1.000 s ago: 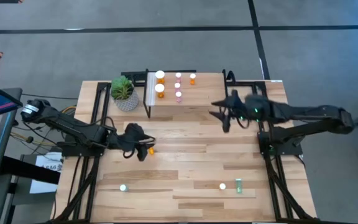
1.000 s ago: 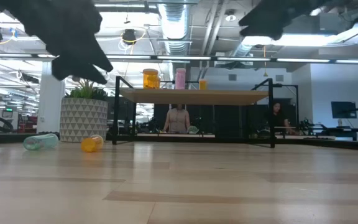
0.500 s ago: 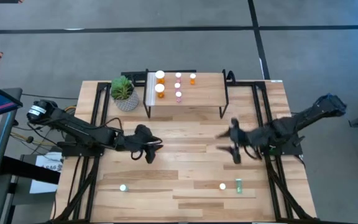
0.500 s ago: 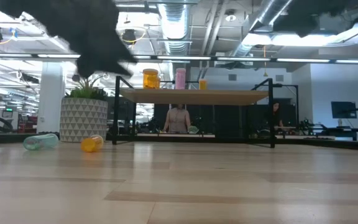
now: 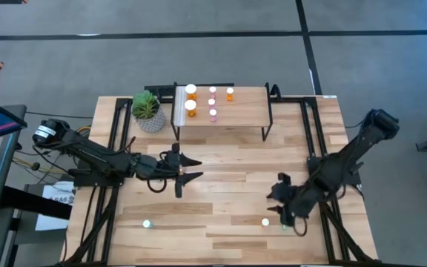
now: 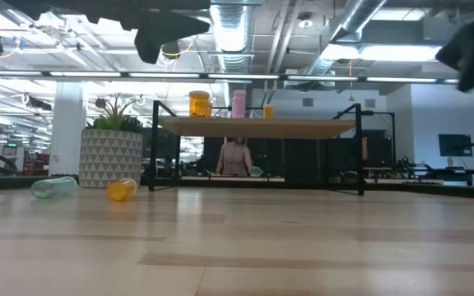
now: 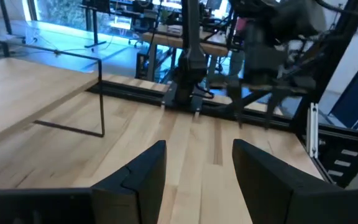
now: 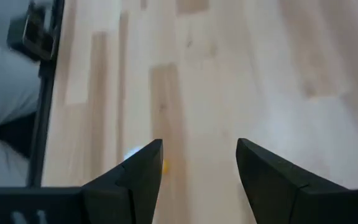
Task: Pick and place medicine bottles onto shelf by color
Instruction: Put the small bottom orange pill bottle aligned with the other small orange pill bottle on the shelf
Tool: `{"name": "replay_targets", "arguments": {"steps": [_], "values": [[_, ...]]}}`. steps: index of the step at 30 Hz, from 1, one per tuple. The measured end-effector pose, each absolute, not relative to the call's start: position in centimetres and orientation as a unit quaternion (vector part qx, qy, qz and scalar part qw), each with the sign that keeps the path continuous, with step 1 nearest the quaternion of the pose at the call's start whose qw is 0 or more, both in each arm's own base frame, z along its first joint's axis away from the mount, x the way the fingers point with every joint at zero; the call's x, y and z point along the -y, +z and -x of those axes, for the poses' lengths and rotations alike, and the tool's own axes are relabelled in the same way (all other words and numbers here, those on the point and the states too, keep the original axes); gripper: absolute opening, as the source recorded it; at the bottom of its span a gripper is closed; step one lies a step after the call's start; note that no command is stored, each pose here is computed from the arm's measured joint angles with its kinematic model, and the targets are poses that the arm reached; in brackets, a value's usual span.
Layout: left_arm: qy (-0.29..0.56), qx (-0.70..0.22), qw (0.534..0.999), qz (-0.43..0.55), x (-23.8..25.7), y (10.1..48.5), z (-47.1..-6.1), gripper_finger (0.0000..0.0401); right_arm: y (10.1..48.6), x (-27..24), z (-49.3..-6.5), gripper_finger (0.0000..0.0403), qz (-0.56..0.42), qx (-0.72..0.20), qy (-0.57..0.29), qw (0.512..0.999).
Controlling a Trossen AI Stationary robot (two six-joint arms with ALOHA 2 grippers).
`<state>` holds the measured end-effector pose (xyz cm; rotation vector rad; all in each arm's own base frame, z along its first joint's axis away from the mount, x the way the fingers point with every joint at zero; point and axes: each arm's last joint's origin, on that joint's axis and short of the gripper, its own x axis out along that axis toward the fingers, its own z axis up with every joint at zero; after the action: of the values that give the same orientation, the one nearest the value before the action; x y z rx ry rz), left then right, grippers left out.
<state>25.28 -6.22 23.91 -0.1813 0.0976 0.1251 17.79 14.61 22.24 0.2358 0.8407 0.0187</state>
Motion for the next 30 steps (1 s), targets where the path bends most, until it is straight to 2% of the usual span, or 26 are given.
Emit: {"name": "replay_targets", "arguments": {"steps": [13, 21, 30], "values": [[0.063, -0.046, 0.992, 0.095, 6.2, 23.9, -25.3, 0.0170, 20.2, -19.6, -19.6, 0.0226, -0.095, -0.468, 0.032, 0.878], [0.063, -0.046, 0.992, 0.096, 6.2, 24.0, -25.3, 0.0170, 18.1, -20.2, -20.1, 0.0226, -0.072, -0.494, 0.017, 0.867], [0.063, -0.046, 0.992, 0.097, 6.2, 24.0, -25.3, 0.0170, 18.0, -20.3, -20.2, 0.0212, -0.080, -0.491, 0.020, 0.867]]}}
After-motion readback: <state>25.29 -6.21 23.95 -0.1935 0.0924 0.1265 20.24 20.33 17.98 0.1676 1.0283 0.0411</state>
